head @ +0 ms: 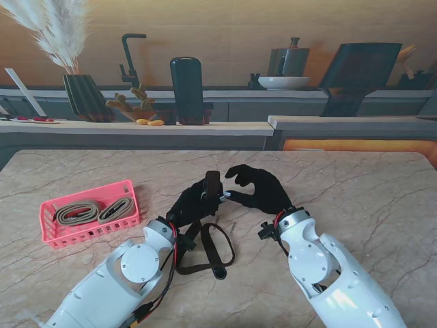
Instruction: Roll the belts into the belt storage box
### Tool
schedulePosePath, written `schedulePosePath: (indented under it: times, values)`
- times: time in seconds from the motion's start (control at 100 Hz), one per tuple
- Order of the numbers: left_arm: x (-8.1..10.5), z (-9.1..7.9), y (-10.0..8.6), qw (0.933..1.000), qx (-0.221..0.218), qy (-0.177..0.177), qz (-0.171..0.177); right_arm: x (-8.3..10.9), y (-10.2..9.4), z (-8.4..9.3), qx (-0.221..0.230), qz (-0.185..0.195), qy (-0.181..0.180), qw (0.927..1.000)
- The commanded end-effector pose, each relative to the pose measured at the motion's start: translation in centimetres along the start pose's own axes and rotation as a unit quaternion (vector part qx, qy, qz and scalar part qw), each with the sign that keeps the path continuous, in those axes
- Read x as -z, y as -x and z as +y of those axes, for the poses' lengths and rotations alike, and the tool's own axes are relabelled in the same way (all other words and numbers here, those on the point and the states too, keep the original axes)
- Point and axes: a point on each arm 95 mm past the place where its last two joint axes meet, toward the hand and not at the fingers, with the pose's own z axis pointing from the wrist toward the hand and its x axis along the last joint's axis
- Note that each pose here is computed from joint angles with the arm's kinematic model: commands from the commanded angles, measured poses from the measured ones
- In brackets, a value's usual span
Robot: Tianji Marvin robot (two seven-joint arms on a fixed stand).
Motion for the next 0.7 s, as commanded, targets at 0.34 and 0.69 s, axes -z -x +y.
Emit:
schedulePosePath:
  times: [0.34,0.69]
  values:
    - [0.5,1.1,-0.7,0.9994,0.007,0.025,0.024,-0.1,0.0,0.6,-0.024,0.022,-0.032,0.9990]
    - [0.5,1.3,-0.7,0.9991,0.006,0.037,0.019,-1.7,-1.1,-0.1,-0.019,0.044,-0.048,0.9977]
